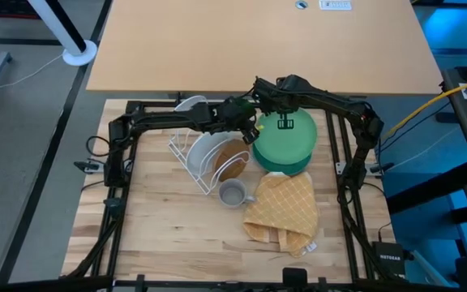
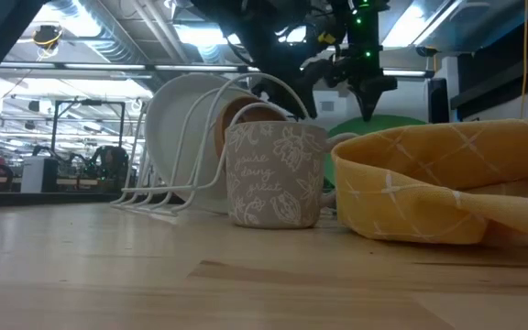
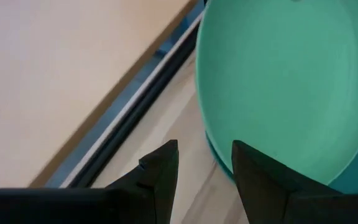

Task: Sort dishes
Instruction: Put the green plate in the dish rack

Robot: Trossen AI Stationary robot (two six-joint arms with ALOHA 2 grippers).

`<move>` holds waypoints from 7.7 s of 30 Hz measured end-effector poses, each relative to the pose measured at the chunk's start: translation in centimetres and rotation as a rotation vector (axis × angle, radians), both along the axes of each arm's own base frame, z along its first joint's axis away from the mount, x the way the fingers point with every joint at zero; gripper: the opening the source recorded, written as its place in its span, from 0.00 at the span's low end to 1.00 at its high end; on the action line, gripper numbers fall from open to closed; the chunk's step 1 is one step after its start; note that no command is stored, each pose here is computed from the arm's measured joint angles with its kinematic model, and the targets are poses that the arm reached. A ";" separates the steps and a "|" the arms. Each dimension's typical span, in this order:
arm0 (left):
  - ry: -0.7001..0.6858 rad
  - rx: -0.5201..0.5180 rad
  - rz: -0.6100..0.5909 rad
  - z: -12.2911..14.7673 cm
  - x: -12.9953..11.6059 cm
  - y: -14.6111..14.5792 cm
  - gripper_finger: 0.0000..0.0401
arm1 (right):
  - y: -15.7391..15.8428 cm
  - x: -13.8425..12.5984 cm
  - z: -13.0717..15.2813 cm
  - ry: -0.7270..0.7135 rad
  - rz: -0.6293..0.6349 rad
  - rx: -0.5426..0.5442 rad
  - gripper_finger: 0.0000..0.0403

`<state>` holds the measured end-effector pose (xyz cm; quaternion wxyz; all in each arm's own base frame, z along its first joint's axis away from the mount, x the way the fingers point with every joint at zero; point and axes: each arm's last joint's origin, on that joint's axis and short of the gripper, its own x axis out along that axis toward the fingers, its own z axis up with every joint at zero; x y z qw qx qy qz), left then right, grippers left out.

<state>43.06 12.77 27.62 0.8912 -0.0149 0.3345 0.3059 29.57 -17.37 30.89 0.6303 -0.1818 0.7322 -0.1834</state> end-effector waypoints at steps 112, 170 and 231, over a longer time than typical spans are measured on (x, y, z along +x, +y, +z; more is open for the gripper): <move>0.002 -0.101 0.032 -4.2 2.0 -0.7 0.35 | 4.0 0.4 4.4 -0.060 0.092 0.130 0.02; -0.180 0.004 -0.022 -3.7 3.7 0.8 0.02 | 4.5 -1.6 6.8 -0.136 -0.002 0.000 0.38; -0.090 0.379 0.600 12.3 -17.0 -11.9 0.02 | 7.3 -8.7 9.4 -0.773 -0.192 -0.216 0.38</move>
